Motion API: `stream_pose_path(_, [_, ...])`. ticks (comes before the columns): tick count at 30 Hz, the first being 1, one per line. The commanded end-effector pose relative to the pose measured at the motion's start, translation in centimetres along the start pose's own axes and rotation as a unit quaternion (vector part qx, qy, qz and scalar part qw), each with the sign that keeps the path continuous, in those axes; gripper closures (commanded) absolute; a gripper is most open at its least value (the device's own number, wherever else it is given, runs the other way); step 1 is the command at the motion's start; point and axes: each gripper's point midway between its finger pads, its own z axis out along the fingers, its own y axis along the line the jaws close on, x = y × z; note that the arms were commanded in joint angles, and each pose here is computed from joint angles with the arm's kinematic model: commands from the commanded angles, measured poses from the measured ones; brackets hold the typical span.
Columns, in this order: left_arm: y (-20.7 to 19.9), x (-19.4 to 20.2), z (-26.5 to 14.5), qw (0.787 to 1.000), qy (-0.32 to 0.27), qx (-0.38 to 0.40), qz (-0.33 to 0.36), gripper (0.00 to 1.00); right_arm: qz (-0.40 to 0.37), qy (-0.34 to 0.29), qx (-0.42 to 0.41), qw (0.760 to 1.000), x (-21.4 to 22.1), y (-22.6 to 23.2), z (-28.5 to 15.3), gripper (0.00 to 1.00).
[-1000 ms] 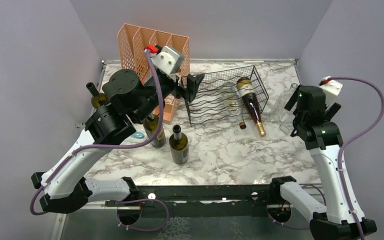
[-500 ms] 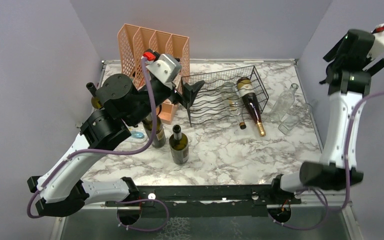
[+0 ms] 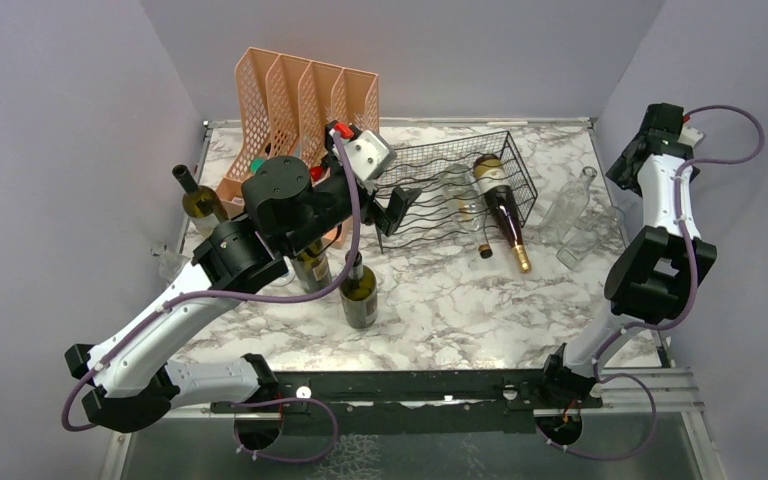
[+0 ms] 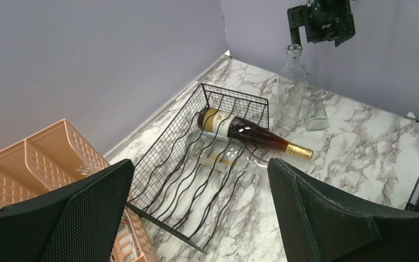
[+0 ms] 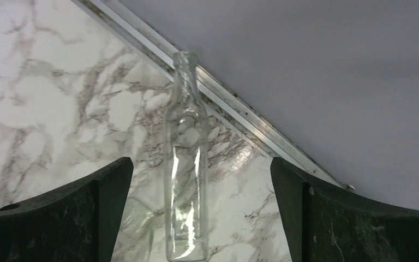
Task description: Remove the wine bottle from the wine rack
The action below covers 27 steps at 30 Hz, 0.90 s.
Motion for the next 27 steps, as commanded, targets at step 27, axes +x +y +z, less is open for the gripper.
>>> stream_pose_path(27, [-1.1,-3.1,-0.5,0.998,-0.028,0.040,-0.049,0.01,0.063,0.088,-0.029,0.994,10.6,1.5,8.3,0.37])
